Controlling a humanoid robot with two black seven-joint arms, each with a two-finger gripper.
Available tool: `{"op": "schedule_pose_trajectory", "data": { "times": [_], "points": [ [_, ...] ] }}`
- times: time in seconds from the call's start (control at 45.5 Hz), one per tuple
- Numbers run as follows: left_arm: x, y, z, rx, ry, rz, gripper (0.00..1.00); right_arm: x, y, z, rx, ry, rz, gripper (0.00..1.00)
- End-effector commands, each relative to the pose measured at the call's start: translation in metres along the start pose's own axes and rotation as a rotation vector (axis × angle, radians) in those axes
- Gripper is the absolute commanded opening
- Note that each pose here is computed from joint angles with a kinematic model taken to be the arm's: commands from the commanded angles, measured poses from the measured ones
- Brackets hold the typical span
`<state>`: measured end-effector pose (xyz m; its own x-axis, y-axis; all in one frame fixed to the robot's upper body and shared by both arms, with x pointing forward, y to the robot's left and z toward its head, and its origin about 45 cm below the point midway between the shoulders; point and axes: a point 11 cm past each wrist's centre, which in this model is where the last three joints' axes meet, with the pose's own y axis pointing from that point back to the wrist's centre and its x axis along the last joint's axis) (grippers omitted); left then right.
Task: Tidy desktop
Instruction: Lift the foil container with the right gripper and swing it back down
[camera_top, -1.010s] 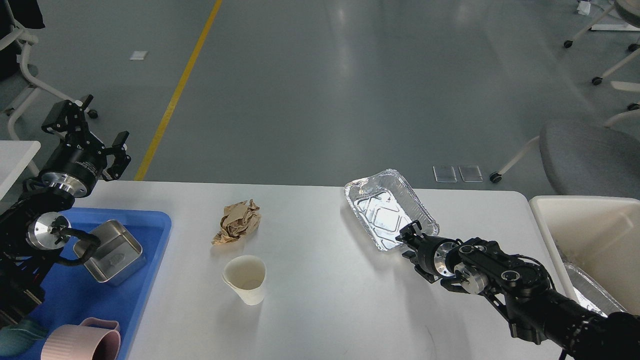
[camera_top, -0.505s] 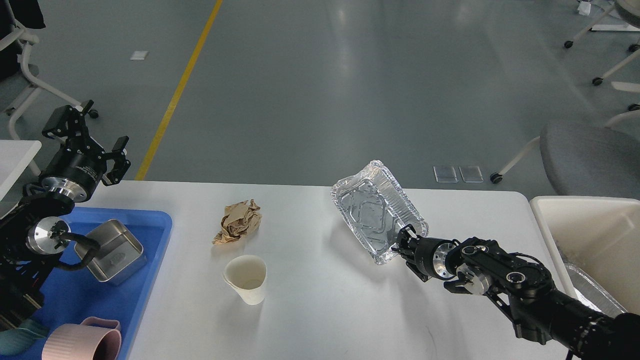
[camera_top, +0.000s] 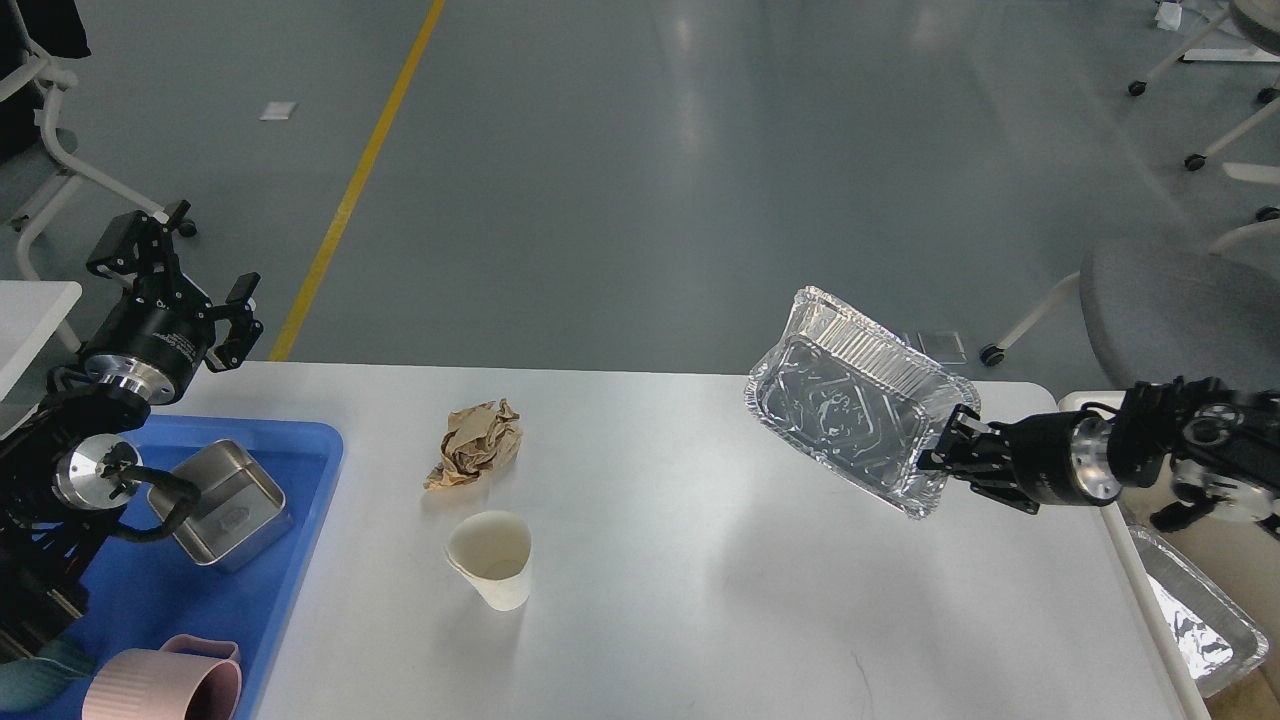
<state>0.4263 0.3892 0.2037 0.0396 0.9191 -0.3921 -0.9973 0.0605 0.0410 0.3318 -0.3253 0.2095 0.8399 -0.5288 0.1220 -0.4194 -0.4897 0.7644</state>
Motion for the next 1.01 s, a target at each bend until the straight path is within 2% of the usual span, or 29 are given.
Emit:
{"op": "schedule_pose_trajectory", "data": {
  "times": [0.0,0.198,0.373,0.769,0.988],
  "points": [
    [0.003,0.004,-0.004,0.012,-0.001,-0.002,0.97,-0.005,0.055,-0.017,-0.001,0.136,-0.059,0.00],
    [0.001,0.004,-0.005,0.015,-0.006,-0.019,0.97,-0.002,0.117,-0.048,0.025,0.296,-0.076,0.00],
    [0.002,0.005,-0.006,0.018,-0.010,-0.020,0.97,-0.003,0.137,-0.058,0.010,0.365,-0.091,0.00],
    [0.000,0.003,0.003,0.019,-0.094,-0.065,0.97,-0.019,0.103,-0.059,-0.053,0.459,-0.176,0.00],
    [0.006,0.006,0.007,0.020,-0.122,-0.060,0.97,-0.043,0.055,-0.063,-0.054,0.534,-0.273,0.00]
  ]
}}
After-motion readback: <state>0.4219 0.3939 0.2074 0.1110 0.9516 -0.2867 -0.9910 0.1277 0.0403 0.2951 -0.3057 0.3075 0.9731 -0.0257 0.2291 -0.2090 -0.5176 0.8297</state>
